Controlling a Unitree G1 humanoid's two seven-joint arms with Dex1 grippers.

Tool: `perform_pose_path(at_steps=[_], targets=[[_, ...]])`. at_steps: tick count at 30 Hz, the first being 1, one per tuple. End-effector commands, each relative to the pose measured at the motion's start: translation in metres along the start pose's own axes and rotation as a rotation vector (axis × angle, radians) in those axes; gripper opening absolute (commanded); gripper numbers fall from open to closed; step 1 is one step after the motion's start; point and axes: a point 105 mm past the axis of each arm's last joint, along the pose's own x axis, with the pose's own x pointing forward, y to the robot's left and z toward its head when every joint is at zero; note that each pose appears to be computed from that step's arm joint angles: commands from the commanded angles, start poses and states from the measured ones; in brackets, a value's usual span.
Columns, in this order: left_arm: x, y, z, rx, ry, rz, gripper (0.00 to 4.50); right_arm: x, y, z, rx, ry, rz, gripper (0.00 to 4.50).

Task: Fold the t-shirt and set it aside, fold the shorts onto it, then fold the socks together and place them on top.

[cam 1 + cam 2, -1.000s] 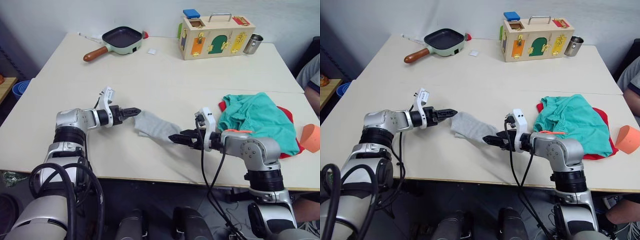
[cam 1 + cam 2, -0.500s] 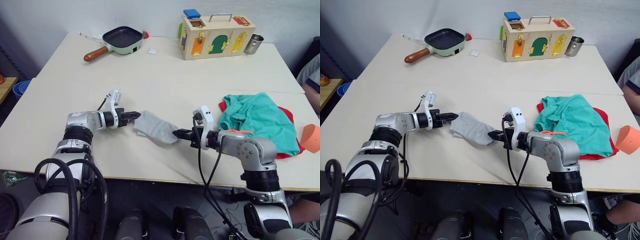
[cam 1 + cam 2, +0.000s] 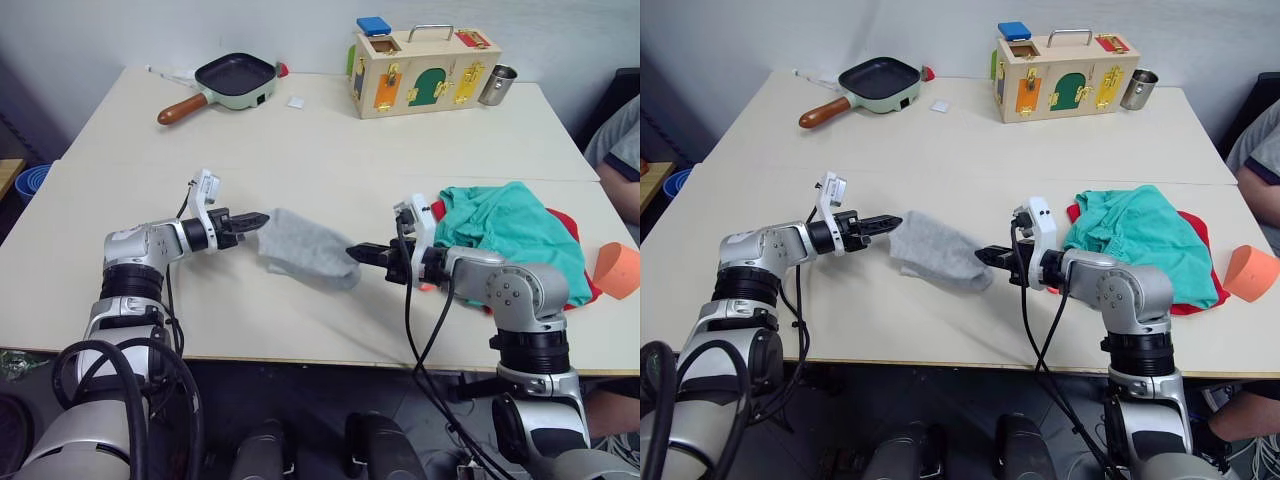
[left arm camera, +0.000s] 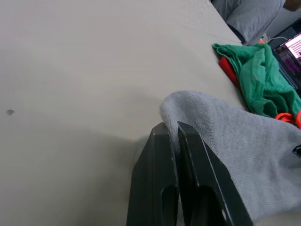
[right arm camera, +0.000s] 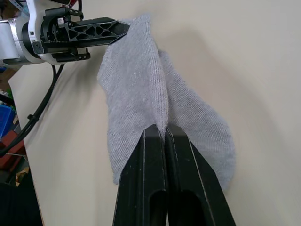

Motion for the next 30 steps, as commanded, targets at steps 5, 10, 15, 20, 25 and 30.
perform_pose_path(at_steps=[5,10,15,20,25,30], targets=[[-0.003,-0.022,0.005,0.019,-0.010,-0.055,0.03,-0.007,-0.007,0.008,0.027,0.029,-0.006,0.00],[0.000,-0.023,-0.005,0.004,0.009,-0.033,0.03,-0.011,-0.013,0.006,0.057,0.067,-0.020,0.00],[0.001,-0.020,-0.014,0.025,0.030,0.003,0.03,-0.011,-0.016,0.002,0.076,0.091,-0.025,0.00],[0.001,-0.016,-0.013,0.013,0.010,0.030,0.03,-0.009,-0.020,-0.001,0.087,0.088,-0.039,0.00],[-0.003,-0.014,-0.011,-0.003,0.001,0.036,0.03,-0.005,-0.019,-0.002,0.089,0.080,-0.039,0.00],[-0.005,-0.012,-0.012,-0.008,0.009,0.044,0.03,0.000,-0.016,-0.004,0.091,0.079,-0.029,0.00]])
